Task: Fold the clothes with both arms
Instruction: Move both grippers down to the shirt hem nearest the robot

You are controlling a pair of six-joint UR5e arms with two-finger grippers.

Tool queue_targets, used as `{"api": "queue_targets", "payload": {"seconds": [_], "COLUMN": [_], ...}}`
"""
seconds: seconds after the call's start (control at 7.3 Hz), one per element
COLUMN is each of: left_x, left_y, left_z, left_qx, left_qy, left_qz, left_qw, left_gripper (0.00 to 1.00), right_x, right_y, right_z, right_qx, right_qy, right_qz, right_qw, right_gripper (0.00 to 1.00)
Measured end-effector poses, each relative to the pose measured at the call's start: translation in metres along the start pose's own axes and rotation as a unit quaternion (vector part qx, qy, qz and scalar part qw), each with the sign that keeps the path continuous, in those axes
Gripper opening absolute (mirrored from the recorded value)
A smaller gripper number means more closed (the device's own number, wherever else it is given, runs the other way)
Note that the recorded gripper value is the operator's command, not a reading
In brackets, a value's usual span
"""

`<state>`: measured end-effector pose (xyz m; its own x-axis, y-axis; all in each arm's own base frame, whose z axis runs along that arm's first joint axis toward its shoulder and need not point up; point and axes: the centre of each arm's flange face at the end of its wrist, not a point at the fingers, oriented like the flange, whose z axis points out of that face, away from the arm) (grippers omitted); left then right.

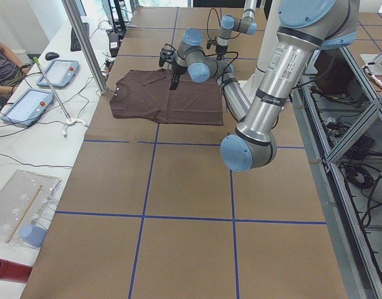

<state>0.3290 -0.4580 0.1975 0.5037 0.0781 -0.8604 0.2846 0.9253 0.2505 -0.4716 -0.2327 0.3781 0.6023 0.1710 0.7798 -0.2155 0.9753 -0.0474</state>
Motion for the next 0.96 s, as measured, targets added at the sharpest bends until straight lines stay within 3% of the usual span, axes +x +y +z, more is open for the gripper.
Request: {"api": "queue_targets", "payload": {"seconds": [0.96], "left_x": [-0.002], "left_y": [-0.001], "left_z": [-0.002], "left_qx": [0.002], "left_qy": [-0.001], "left_qz": [0.000], "left_qw": [1.0000], "left_gripper": [1.00], "right_x": [-0.023], "right_y": [0.006], "right_z": [0.012], "right_qx": [-0.014], "right_qy": [0.034], "right_qz": [0.000], "right_qw": [0.9993], "right_gripper": [0.86]}}
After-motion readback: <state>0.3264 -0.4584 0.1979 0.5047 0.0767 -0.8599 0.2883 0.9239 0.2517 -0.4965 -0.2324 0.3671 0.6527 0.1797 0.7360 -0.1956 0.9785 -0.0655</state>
